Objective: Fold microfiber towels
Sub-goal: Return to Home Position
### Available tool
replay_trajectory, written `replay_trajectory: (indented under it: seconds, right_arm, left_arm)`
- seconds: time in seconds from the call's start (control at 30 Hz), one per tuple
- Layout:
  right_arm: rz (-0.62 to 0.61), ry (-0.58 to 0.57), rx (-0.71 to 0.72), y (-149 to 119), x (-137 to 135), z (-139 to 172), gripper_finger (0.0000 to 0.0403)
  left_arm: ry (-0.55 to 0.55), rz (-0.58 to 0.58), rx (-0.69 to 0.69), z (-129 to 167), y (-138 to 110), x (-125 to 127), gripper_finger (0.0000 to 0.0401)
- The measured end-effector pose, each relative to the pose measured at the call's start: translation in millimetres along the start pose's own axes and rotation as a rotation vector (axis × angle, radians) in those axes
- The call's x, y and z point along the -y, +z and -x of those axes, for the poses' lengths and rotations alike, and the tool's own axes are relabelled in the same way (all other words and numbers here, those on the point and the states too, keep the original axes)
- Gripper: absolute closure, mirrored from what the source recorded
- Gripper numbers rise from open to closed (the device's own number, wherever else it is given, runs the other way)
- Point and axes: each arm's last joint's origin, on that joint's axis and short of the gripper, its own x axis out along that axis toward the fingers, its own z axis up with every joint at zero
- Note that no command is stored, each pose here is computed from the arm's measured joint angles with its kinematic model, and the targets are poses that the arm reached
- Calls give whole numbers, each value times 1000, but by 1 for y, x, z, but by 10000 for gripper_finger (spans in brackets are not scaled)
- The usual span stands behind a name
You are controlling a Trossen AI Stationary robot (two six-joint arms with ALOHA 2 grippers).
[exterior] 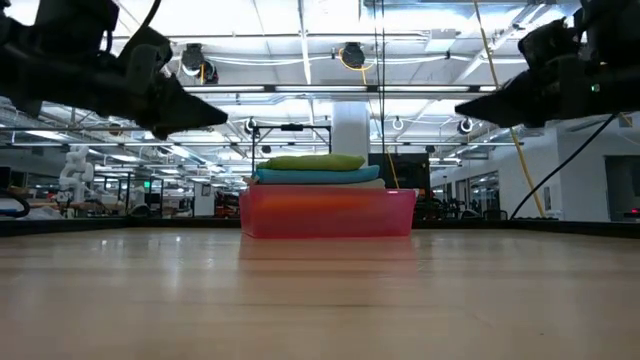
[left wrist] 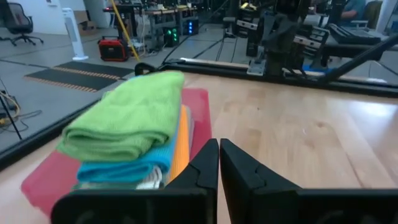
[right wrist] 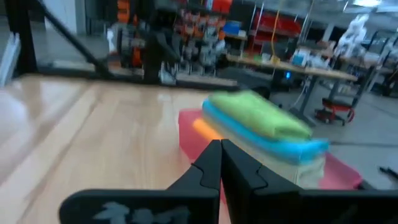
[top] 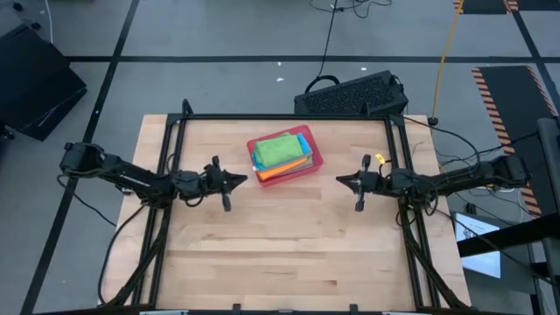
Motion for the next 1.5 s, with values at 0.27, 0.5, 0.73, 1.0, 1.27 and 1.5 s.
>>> replay_trajectory:
  seconds: [0.27,0.5,0.73,1.0,1.27,1.5]
  right_arm:
    - [29,1,12,1,0,1,403]
    - [38,4,1,1,1,4,403]
    - [28,6,-6,1,1,5,403]
    - [67,5,37,6,3,9,403]
    - [87,38,77,11,4,18,403]
    - [87,73,117,14,6,27,403]
  left_arm:
    - [-89,-60,-24,7,-12,-1,382]
    - [-97,-74,-39,14,-20,-9,382]
    - [-153,-54,40,25,-20,-11,382]
    - [-181,-94,41,25,-20,-10,382]
    - [-184,-94,22,27,-21,-10,382]
    - [-185,-72,10,27,-22,-10,382]
